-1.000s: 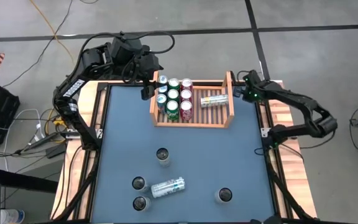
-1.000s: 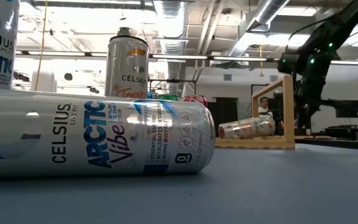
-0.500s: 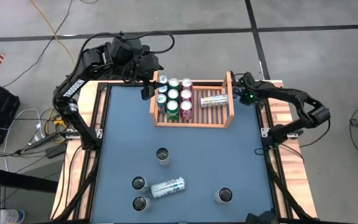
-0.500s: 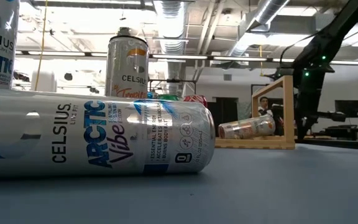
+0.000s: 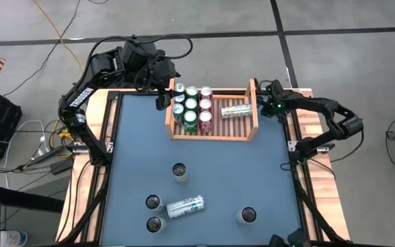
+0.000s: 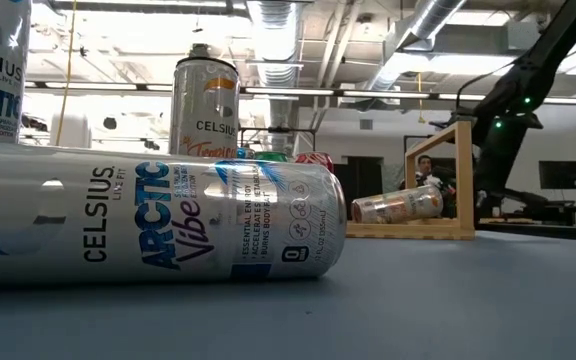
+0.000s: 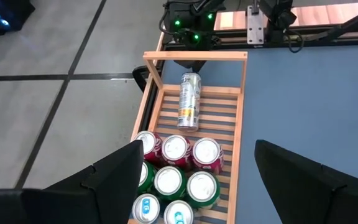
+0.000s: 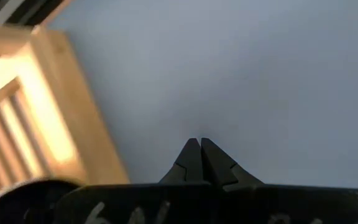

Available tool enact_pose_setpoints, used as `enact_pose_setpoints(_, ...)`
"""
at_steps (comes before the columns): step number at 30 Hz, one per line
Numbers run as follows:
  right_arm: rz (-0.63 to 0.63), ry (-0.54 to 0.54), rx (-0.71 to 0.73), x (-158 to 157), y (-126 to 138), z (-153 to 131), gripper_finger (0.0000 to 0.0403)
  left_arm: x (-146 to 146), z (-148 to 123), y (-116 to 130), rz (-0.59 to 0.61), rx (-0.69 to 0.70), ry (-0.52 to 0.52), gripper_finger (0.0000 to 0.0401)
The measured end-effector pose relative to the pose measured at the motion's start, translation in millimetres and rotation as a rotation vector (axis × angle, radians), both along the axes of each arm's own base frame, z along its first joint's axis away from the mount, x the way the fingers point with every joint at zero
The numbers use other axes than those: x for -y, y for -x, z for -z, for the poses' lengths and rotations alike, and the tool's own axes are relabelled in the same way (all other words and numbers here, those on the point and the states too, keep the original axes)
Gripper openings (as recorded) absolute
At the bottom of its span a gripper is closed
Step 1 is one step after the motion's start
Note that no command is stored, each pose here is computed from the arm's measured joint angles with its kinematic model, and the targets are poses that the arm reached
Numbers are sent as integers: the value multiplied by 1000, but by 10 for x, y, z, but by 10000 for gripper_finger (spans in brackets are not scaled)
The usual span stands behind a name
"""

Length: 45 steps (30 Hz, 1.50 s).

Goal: Place canned beverage on shelf
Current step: Put the light yellow soda can on the shelf

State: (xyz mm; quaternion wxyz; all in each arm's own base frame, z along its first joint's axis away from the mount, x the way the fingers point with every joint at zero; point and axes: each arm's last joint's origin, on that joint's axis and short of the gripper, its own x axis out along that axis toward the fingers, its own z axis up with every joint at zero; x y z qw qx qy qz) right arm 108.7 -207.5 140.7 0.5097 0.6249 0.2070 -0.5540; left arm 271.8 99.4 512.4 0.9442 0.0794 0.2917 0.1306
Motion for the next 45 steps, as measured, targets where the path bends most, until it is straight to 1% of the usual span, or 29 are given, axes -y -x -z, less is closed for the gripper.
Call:
enact_pose_setpoints(11, -39, 3, 248, -19, 20, 107, 0, 0, 0, 0, 5, -3, -7, 296)
enact_pose_setpoints(20, -96, 16, 381, -36, 34, 144, 0, 0, 0, 0, 3, -2, -5, 296)
enact_pose_setpoints(24, -92, 14, 387, -35, 35, 144, 0, 0, 0, 0, -1, 0, 1, 296)
enact_pose_setpoints(30, -129, 6, 431, -36, 49, 126, 0, 1, 0, 0, -2, 1, 3, 296)
enact_pose_setpoints(35, -127, 36, 465, -38, 48, 47, 0, 0, -1, 0, -8, 5, 11, 296)
enact_pose_setpoints(40, -133, 53, 454, -52, 28, 23, 0, 0, -5, -2, -10, 10, 14, 296)
enact_pose_setpoints(42, -120, 64, 434, -56, 8, 22, 0, 0, -9, -4, -10, 15, 13, 296)
enact_pose_setpoints(45, -39, 81, 403, -62, -57, 16, 0, 0, -9, -5, -16, 19, 21, 296)
